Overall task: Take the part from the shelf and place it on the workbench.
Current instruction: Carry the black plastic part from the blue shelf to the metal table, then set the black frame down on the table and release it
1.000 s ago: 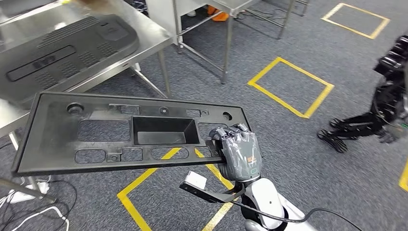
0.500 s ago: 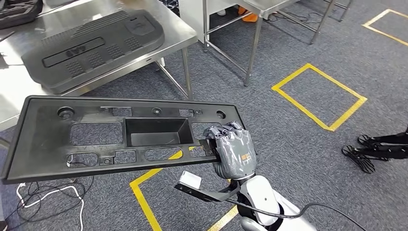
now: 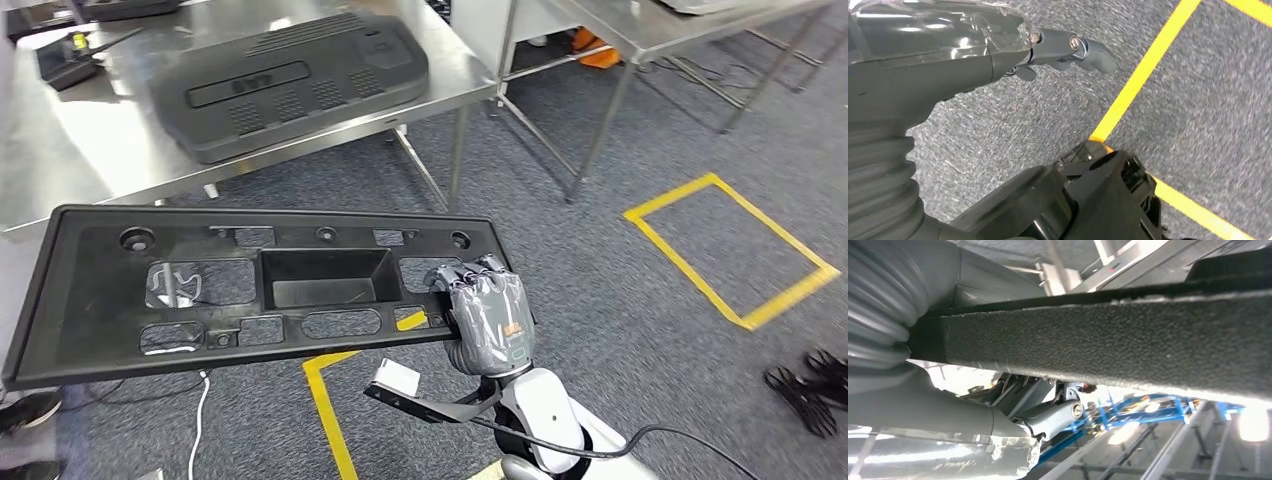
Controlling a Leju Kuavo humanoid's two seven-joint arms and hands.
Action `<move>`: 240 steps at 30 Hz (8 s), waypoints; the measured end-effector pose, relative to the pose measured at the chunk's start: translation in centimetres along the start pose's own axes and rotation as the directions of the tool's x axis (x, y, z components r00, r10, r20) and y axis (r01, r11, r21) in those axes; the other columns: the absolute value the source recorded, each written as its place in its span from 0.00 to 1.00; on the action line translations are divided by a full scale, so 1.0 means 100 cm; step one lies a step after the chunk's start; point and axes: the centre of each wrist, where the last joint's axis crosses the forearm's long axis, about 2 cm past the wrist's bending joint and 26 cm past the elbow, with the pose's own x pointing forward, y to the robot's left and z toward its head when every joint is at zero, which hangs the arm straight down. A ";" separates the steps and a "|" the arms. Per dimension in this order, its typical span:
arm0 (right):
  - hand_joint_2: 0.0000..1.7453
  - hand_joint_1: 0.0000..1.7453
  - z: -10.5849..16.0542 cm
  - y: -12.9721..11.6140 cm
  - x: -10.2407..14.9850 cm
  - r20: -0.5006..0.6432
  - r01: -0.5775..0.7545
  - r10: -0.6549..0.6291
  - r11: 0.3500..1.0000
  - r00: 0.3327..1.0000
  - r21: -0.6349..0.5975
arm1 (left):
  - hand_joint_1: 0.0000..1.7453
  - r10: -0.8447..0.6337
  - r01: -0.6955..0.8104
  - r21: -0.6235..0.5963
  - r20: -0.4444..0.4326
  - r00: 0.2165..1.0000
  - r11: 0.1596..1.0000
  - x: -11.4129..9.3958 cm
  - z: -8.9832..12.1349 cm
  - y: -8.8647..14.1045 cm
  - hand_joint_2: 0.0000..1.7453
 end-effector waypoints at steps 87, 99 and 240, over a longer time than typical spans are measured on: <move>1.00 1.00 0.006 0.003 -0.001 -0.089 0.102 -0.104 0.994 0.991 -0.027 | 0.00 -0.020 0.020 -0.054 0.001 1.000 0.998 0.003 -0.002 0.002 1.00; 1.00 1.00 0.005 0.003 -0.004 -0.095 0.093 -0.096 0.995 0.991 -0.037 | 0.00 -0.023 0.023 -0.058 0.001 1.000 0.998 0.004 -0.003 0.002 1.00; 1.00 1.00 -0.054 0.023 -0.041 -0.080 -0.374 0.378 0.925 0.922 0.062 | 0.00 -0.065 0.065 -0.019 -0.018 0.998 0.998 0.013 -0.007 0.000 0.00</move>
